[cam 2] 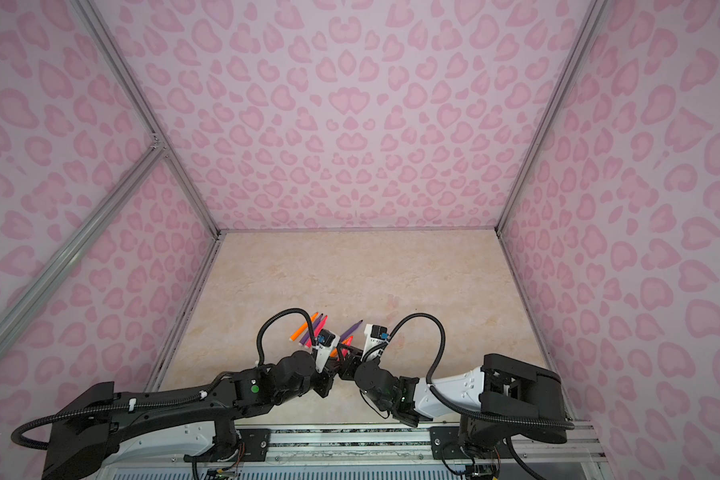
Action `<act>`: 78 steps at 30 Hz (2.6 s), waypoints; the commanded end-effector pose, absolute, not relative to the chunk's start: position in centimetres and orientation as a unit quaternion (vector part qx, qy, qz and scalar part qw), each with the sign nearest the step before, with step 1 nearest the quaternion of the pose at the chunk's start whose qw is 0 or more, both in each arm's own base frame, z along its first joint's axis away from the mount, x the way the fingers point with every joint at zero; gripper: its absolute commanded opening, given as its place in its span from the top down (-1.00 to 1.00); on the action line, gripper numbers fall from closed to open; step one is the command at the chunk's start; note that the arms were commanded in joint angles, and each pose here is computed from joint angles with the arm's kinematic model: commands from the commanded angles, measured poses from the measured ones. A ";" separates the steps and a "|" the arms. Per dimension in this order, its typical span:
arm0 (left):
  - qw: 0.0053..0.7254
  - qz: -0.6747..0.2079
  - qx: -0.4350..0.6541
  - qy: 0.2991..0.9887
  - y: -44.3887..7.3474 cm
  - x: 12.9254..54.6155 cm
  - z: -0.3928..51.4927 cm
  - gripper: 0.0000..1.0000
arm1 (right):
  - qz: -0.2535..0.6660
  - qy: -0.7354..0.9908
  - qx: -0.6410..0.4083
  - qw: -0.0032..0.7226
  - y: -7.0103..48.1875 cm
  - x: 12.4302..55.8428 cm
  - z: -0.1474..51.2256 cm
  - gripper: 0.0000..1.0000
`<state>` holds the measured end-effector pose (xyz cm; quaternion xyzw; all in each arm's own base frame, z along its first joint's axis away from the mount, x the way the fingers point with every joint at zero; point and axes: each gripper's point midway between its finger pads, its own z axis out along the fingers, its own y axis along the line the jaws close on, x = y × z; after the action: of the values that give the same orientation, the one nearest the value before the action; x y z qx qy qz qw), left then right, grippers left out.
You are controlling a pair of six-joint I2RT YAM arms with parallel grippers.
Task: Insert the pens into the pen caps
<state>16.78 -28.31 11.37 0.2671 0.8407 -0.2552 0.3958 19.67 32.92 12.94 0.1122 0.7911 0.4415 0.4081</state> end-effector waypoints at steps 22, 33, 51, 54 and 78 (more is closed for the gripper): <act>0.506 -0.214 0.067 0.833 -21.3 24.8 27.2 0.92 | 0.169 0.868 0.225 0.410 12.1 27.6 17.3 -0.30; 0.419 -0.188 0.154 0.875 -25.6 27.1 17.7 0.92 | 0.093 0.942 0.159 0.280 11.0 32.9 9.8 -0.11; 0.368 -0.173 0.132 0.904 -27.9 28.5 12.8 0.92 | 0.076 0.979 0.080 0.174 17.4 34.5 2.7 0.11; 0.396 -0.166 0.098 0.898 -26.3 28.7 13.5 0.92 | 0.055 0.980 0.080 0.171 16.9 34.7 2.2 0.14; 0.410 -0.224 0.124 0.875 -27.2 27.4 15.6 0.92 | -0.011 0.978 0.067 0.199 15.6 36.0 3.1 0.18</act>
<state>27.74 -25.89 14.51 0.1005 0.8868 -0.1924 0.4081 35.95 16.30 2.97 0.0716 0.9784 0.0067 0.1939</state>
